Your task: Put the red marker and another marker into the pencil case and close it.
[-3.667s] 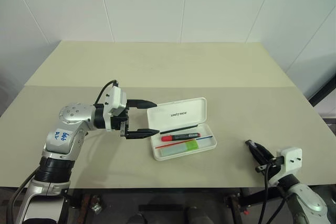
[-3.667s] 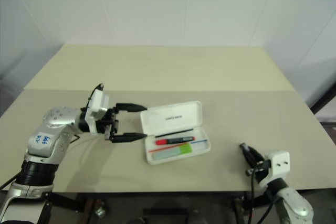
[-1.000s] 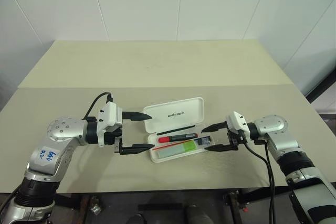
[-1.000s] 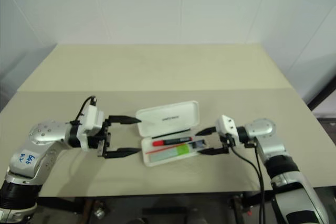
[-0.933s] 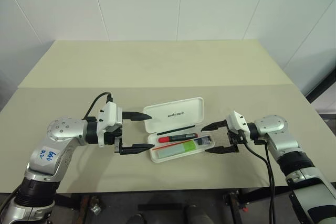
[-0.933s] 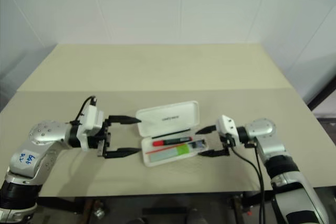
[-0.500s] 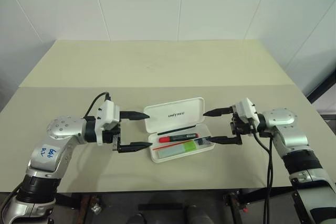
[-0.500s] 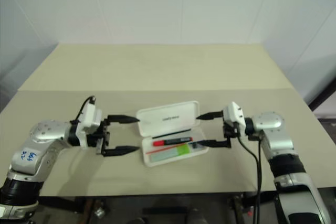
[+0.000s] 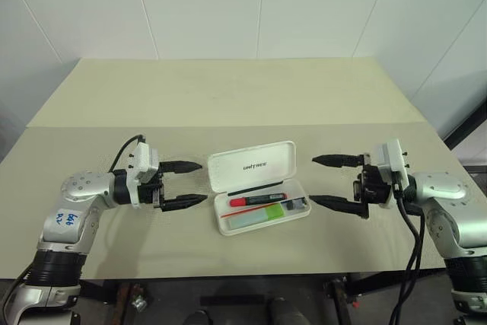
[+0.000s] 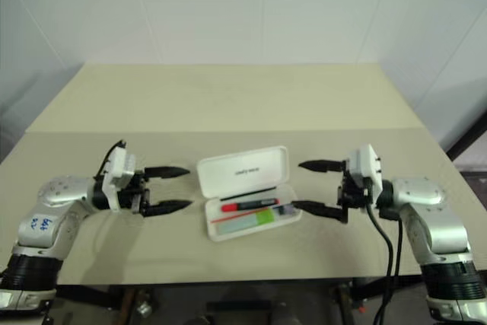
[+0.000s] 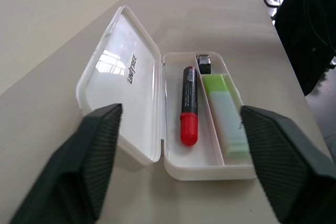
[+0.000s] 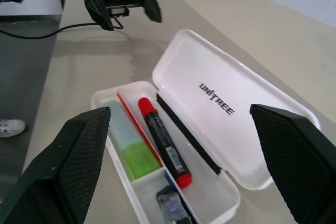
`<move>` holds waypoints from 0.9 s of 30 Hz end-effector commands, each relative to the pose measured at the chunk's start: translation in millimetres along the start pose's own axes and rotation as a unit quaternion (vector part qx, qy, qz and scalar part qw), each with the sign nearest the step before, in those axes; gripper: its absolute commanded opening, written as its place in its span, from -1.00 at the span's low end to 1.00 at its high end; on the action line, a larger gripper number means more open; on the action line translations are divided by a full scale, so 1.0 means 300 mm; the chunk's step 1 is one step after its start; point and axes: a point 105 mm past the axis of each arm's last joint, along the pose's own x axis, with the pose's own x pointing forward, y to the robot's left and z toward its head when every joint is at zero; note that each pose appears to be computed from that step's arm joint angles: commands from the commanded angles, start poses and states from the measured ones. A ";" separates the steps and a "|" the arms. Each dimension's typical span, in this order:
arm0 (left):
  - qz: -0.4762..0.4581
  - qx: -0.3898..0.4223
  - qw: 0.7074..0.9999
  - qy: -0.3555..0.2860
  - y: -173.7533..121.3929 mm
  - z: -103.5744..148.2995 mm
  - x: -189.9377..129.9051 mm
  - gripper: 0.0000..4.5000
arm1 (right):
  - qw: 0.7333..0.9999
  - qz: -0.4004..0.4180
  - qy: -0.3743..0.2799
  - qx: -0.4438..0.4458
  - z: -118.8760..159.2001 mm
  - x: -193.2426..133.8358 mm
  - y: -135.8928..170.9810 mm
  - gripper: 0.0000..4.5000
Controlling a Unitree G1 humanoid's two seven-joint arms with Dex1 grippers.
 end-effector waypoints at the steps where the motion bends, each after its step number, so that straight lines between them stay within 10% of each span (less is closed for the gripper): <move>1: 0.003 0.023 1.000 -0.016 0.008 0.033 0.003 0.14 | 0.999 -0.017 0.000 -0.034 0.024 -0.022 0.005 1.00; 9: 0.017 0.033 0.999 -0.005 0.034 0.022 -0.002 -0.99 | 0.999 -0.024 0.009 -0.036 0.005 -0.037 0.008 1.00; 27: 0.207 0.094 0.974 -0.004 0.230 0.000 0.001 -0.99 | 0.998 -0.043 0.022 -0.042 -0.009 -0.060 0.000 1.00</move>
